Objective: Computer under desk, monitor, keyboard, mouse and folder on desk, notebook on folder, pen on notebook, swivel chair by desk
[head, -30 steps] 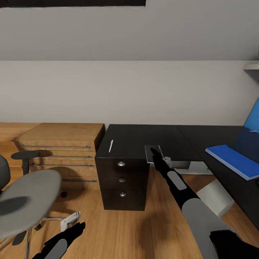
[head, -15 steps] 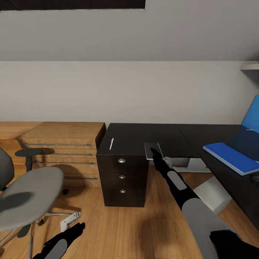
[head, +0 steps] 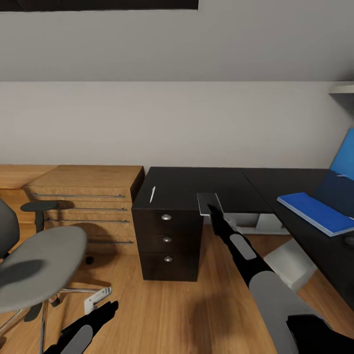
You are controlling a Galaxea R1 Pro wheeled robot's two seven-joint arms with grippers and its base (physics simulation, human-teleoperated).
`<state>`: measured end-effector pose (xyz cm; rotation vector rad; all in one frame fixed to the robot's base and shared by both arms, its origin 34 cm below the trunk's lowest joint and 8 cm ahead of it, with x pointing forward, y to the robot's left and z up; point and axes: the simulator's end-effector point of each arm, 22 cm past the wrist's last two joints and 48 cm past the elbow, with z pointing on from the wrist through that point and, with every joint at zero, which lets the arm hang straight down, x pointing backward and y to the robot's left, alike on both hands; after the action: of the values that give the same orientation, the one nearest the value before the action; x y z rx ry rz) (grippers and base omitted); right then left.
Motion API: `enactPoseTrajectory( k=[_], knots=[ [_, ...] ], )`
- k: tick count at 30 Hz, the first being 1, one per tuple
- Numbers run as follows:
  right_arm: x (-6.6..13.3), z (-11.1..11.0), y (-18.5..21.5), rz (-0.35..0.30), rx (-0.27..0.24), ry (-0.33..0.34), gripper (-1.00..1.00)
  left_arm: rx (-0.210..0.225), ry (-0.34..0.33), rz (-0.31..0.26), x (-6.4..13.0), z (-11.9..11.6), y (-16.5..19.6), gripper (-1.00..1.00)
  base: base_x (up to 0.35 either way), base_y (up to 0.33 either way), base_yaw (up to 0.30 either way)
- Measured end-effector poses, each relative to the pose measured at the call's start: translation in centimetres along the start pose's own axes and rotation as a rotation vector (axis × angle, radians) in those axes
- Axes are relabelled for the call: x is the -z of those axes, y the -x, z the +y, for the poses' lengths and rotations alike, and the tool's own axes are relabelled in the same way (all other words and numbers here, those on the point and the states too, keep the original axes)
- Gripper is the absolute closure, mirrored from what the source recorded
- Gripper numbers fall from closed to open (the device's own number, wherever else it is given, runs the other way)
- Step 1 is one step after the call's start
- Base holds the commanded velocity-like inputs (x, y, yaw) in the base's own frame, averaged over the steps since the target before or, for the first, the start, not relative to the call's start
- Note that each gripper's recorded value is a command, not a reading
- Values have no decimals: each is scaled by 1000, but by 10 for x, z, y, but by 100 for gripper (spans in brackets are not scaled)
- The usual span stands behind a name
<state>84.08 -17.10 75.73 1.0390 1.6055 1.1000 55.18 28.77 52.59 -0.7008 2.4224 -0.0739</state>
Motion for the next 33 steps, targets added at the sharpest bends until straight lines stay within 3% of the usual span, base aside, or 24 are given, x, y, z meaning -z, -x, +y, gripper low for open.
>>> enactPoseTrajectory(
  k=[11,33],
  knots=[
    [1,-37,3,-21,-41,-46,-100,1,-2,-1,-13,5,-11,-100,0,0,0],
    [2,-39,10,-47,-40,-52,-100,-1,0,6,-14,6,-14,-100,101,0,0]
  ],
)
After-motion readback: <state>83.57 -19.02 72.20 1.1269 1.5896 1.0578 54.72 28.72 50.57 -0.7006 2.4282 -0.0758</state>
